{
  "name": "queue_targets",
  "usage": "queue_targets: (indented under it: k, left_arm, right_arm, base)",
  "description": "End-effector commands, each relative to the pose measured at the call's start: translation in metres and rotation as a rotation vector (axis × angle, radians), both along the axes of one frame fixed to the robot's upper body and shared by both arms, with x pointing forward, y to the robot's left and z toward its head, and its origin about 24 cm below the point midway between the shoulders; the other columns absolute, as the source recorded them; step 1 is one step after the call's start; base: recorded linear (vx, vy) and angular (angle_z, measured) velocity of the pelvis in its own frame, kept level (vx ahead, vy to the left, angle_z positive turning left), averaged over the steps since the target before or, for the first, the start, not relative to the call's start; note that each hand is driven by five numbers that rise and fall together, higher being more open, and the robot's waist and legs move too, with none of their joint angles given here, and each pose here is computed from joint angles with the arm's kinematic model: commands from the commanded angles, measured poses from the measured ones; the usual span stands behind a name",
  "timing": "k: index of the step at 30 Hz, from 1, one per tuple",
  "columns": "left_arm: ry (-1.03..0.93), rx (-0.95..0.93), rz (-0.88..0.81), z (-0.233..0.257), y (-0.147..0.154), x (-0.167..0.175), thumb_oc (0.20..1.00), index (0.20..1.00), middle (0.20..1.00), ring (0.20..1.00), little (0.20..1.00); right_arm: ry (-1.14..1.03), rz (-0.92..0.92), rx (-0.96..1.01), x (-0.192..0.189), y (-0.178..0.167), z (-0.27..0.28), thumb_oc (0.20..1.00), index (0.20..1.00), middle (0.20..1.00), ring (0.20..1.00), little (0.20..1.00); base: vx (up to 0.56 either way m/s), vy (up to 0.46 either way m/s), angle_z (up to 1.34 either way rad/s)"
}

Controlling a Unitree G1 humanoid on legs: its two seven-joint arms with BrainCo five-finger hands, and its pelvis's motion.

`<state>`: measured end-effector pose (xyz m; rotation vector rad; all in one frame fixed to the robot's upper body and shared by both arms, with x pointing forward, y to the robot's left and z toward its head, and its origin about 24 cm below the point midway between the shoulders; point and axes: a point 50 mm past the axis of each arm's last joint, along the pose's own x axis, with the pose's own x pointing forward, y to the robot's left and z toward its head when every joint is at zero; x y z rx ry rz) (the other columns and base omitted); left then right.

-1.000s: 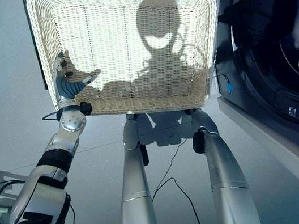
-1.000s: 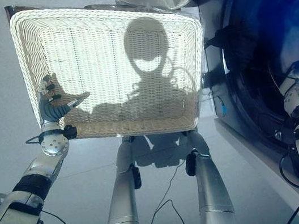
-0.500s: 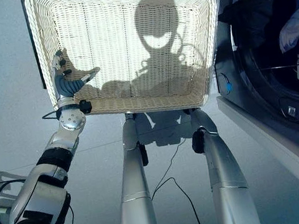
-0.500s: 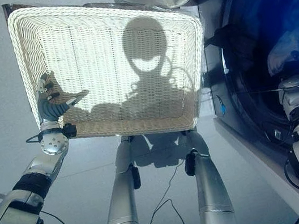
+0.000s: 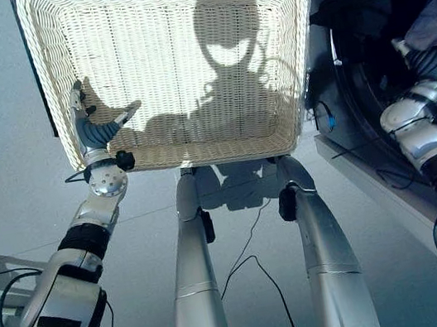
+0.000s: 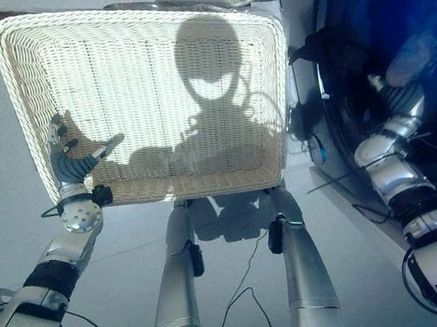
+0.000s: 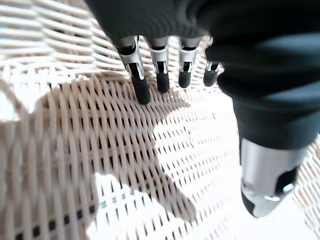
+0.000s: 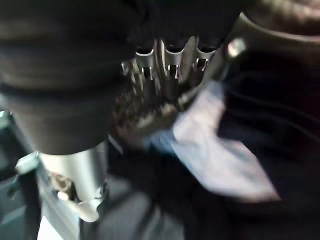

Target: Put the clothes into the washing machine.

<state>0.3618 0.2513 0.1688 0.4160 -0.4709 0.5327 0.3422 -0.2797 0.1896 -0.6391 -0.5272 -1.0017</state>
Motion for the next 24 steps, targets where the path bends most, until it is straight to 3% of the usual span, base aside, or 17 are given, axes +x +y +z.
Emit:
queue_targets:
  k: [1,16,24]
  left_arm:
    - [0.064,0.001,-0.037,-0.023,-0.021,0.002,1.0,1.0,1.0,1.0,1.0]
    - [0.201,-0.002,-0.023,-0.075,-0.025,-0.019,1.0,1.0,1.0,1.0,1.0]
    - [0.337,0.012,-0.084,-0.114,-0.028,-0.036,1.0,1.0,1.0,1.0,1.0]
  right_arm:
    - [0.039,0.113,-0.088,-0.005,0.009,-0.007,1.0,1.0,1.0,1.0,1.0]
    - [0.309,0.624,-0.177,-0.024,0.081,-0.08,1.0,1.0,1.0,1.0,1.0]
    - [0.491,0.724,-0.107,-0.044,0.081,-0.127,1.0,1.0,1.0,1.0,1.0]
  base:
    - [0.0,0.0,0.0]
    - [-0.01,0.024,0.0]
    - [-0.01,0.009,0.0]
